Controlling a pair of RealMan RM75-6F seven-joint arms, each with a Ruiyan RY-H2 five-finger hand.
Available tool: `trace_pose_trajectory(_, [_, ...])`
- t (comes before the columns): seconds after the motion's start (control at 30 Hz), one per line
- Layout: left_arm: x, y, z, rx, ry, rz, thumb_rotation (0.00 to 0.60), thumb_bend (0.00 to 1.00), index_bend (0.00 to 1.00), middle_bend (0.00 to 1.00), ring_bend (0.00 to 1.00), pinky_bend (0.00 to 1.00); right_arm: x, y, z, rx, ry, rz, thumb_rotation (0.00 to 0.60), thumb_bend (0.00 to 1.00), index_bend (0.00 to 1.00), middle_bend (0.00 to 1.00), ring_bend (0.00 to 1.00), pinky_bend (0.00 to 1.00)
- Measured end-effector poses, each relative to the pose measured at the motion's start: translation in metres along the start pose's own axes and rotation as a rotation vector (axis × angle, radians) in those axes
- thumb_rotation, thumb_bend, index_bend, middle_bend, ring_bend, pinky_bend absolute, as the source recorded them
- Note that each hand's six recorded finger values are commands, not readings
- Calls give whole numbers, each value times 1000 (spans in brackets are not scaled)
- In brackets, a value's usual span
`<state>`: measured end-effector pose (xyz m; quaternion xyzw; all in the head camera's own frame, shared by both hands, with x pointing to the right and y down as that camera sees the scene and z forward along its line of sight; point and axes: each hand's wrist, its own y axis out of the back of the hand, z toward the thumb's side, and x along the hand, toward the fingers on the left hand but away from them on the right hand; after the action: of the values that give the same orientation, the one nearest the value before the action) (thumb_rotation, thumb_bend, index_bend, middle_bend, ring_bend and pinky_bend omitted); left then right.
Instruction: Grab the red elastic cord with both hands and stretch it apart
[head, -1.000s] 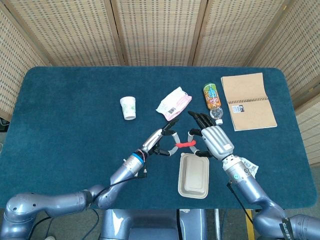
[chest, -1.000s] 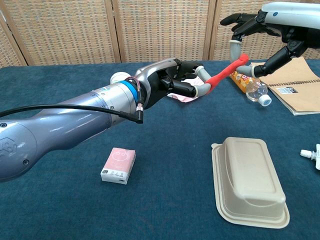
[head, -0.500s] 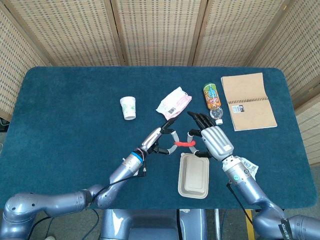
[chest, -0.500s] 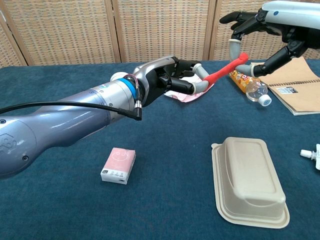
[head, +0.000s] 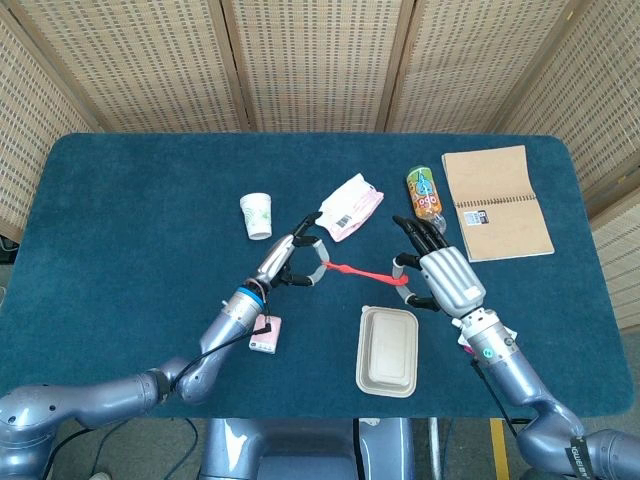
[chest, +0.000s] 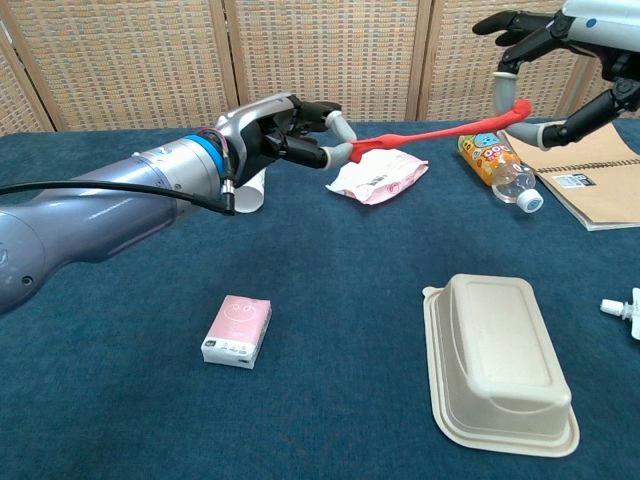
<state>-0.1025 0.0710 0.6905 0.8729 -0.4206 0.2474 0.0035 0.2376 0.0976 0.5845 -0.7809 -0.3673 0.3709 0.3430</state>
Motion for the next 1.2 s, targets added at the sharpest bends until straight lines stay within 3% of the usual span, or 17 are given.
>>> trace_pose_trajectory(0.33, [-11, 64, -17, 142, 19, 103, 600, 495, 796, 0, 0, 0, 11, 5, -29, 112, -32, -16, 600, 672, 823, 65, 0, 0])
trace_pose_trajectory(0.57, [-30, 119, -30, 367, 33, 173, 600, 495, 800, 0, 0, 0, 20, 14, -52, 199, -65, -32, 600, 672, 823, 65, 0, 0])
trace_pose_trajectory(0.77, [-65, 198, -41, 570, 95, 273, 600, 495, 801, 0, 0, 0, 33, 21, -82, 320, -107, -41, 600, 672, 823, 66, 0, 0])
trace_pose_trajectory(0.9, [-101, 257, -44, 723, 176, 330, 600, 496, 802, 0, 0, 0, 45, 26, -103, 391, -135, -42, 600, 672, 822, 66, 0, 0])
trace_pose_trajectory(1.0, [-130, 290, -47, 785, 238, 367, 600, 495, 803, 0, 0, 0, 55, 27, -113, 406, -152, -42, 600, 672, 823, 66, 0, 0])
trace_pose_trajectory(1.2, [-172, 309, -57, 809, 308, 379, 600, 496, 804, 0, 0, 0, 65, 26, -108, 387, -133, -44, 600, 672, 823, 67, 0, 0])
